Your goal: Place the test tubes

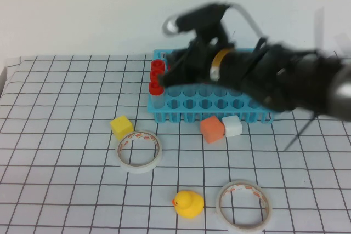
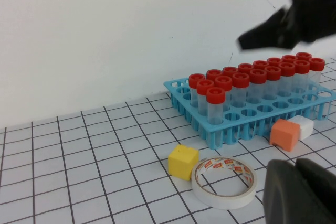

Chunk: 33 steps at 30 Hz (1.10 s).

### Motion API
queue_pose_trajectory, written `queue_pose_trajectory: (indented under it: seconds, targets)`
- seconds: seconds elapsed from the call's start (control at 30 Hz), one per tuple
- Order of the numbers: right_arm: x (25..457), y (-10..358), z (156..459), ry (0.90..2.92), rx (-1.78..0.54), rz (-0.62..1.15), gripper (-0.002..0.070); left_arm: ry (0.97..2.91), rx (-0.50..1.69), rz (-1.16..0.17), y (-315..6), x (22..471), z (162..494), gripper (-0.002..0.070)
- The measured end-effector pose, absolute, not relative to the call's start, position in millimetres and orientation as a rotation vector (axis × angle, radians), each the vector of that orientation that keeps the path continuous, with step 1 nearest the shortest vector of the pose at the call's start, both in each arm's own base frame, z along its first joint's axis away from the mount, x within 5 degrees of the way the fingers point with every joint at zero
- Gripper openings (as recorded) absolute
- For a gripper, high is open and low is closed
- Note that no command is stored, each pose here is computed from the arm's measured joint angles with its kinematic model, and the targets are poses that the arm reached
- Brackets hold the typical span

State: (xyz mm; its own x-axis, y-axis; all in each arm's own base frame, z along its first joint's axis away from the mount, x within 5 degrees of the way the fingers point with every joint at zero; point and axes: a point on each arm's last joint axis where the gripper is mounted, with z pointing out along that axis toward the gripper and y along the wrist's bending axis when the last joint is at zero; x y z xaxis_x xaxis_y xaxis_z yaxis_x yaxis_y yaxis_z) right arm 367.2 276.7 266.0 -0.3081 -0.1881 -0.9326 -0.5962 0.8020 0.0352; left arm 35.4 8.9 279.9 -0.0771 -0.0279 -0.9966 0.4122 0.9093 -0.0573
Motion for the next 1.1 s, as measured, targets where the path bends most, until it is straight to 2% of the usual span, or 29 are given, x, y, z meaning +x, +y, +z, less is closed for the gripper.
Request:
queue_pose_trajectory:
  seconds: [0.1,0.27,0.37,0.5,0.67,0.9,1.1]
  targets:
    - [349.4,258.8,308.7,1.879,-0.573,0.415,0.0035,1.614,0.303,-0.373,8.9,35.4,279.9,-0.0001]
    - [296.3,217.4,378.6,1.751,-0.552,0.412,0.0006,1.614,0.305,-0.371,8.9,35.4,279.9,-0.0002]
    - [257.0,188.2,402.7,1.673,-0.542,0.421,0.0003,1.614,0.305,-0.371,8.9,35.4,279.9,-0.0001]
    - [203.7,148.3,415.5,1.587,-0.544,0.412,0.0001,1.614,0.305,-0.371,8.9,35.4,279.9,-0.0001]
    - [146.3,103.4,406.2,1.529,-0.568,0.357,0.0,1.614,0.305,-0.371,8.9,35.4,279.9,-0.0001]
    - [76.0,40.5,385.5,1.566,-0.522,0.269,0.0,1.614,0.305,-0.371,8.9,35.4,279.9,-0.0001]
    - [54.4,20.7,347.7,1.564,-0.531,0.212,0.0,1.614,0.305,-0.371,8.9,35.4,279.9,-0.0001]
